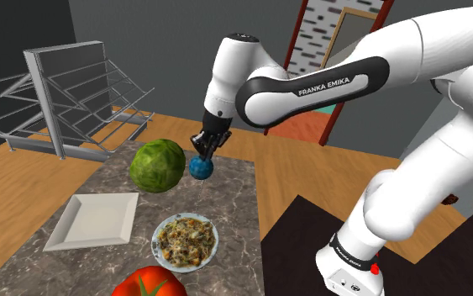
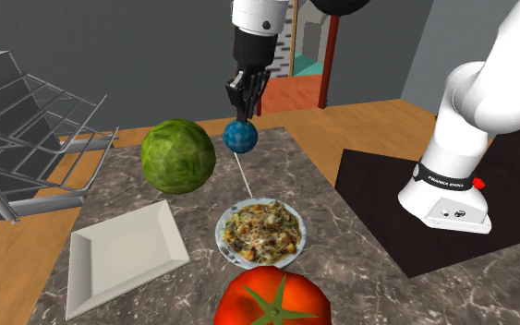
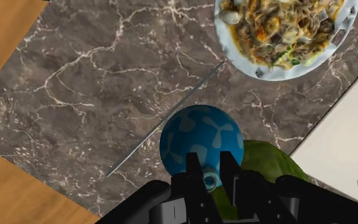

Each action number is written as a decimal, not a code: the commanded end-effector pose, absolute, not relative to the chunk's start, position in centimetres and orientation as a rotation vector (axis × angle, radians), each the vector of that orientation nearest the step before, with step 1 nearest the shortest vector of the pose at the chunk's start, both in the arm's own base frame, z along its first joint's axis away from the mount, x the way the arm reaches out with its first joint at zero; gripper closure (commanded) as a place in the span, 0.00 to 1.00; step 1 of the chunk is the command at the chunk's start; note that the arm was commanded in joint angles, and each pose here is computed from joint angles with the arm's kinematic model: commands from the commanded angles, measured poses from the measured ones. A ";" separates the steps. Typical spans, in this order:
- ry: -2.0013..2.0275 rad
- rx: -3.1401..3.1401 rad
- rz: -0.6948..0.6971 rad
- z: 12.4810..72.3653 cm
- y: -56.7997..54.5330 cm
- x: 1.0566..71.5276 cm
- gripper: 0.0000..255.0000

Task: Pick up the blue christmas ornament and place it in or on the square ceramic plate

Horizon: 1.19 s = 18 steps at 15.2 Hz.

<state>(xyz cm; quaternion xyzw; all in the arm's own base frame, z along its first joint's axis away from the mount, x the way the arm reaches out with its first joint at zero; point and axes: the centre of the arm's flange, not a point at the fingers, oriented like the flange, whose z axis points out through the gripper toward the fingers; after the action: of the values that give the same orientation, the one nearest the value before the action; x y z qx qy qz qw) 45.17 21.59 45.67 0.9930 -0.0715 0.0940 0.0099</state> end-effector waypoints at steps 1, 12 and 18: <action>-0.226 3.100 0.294 46.0 23.9 45.8 1.00; -0.226 3.100 0.294 48.1 37.0 51.9 1.00; -0.226 3.100 0.294 49.3 44.1 55.2 1.00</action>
<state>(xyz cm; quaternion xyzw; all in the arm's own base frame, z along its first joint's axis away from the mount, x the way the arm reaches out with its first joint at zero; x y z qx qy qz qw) 54.87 43.05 49.10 0.9930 -0.0711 0.0940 0.0089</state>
